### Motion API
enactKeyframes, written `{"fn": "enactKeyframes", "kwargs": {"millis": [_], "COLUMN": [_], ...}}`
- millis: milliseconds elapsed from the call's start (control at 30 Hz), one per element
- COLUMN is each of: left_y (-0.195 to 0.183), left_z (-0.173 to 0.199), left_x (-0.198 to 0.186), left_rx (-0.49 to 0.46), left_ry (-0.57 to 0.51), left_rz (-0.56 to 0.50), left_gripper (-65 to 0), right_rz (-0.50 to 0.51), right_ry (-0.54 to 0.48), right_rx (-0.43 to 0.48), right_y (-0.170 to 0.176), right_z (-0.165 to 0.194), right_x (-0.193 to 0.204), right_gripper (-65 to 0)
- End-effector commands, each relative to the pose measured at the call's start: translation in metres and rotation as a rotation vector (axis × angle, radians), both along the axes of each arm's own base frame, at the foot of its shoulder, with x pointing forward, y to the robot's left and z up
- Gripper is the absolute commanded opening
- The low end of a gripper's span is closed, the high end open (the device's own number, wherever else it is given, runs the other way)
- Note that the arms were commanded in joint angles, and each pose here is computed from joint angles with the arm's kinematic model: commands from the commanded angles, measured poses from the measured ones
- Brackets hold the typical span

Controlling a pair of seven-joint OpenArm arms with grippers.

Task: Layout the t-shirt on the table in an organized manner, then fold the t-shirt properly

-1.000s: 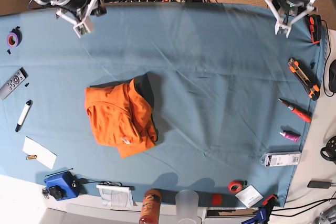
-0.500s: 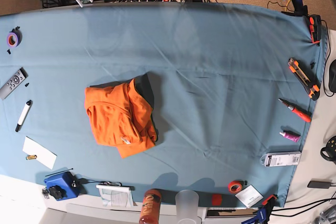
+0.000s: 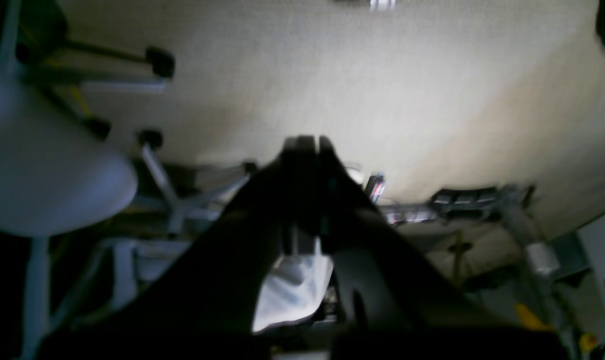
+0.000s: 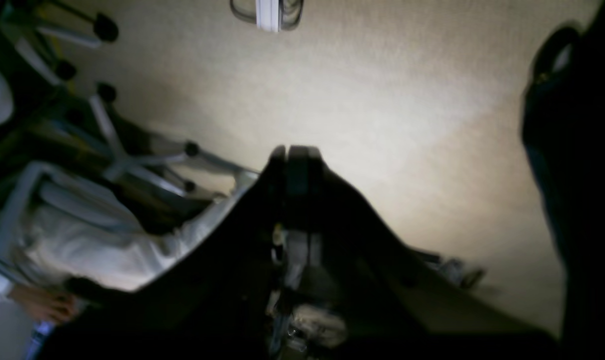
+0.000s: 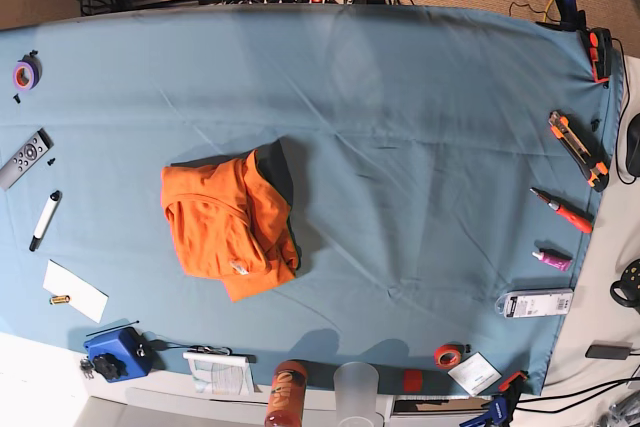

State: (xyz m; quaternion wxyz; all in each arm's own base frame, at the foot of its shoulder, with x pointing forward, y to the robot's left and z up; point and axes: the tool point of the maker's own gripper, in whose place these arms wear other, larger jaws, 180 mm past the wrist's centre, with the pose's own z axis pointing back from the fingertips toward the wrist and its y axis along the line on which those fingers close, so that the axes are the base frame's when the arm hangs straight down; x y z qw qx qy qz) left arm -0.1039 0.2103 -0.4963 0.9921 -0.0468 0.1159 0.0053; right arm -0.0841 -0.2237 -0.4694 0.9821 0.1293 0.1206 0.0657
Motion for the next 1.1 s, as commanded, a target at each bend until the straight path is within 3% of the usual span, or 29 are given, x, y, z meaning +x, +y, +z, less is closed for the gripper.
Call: {"fn": "enactKeyframes", "kwargs": {"millis": [0,200,433,633,800,1067], "left_y": [0.006,0.005,0.009,0.011,0.009,-0.027], "left_z": [-0.004,-0.052,-0.091,-0.113,-0.13,-0.138], "left_x": [-0.008,-0.002,0.015,0.04,0.033,0.031], "left_rx": [0.007,-0.053,-0.049,-0.025,0.094,0.065], "left_ry": [0.027,0.025,0.006,-0.128,-0.193,-0.259], "left_rz": [0.005,0.066,0.132,0.198,0.24,0.22], "left_gripper": [-65.0,-65.0,-65.0,-65.0,-65.0,-65.0], "right_rz": [0.008,-0.026,0.101,0.282,0.413,0.545], "right_ry": [0.024,0.081,0.112,0.014,-0.083,-0.187], "right_rx": [-0.016,-0.032,-0.045,-0.046,-0.081,-0.141], "right_y": [-0.011,-0.036,-0.042,-0.024,-0.019,-0.019], "right_z": [0.0,-0.031,-0.072,-0.109,-0.133,-0.154], "right_x": [-0.006,-0.003,0.003,0.03,0.056,0.07], "right_gripper": [-65.0,-65.0,-65.0,-65.0,-65.0,-65.0]}}
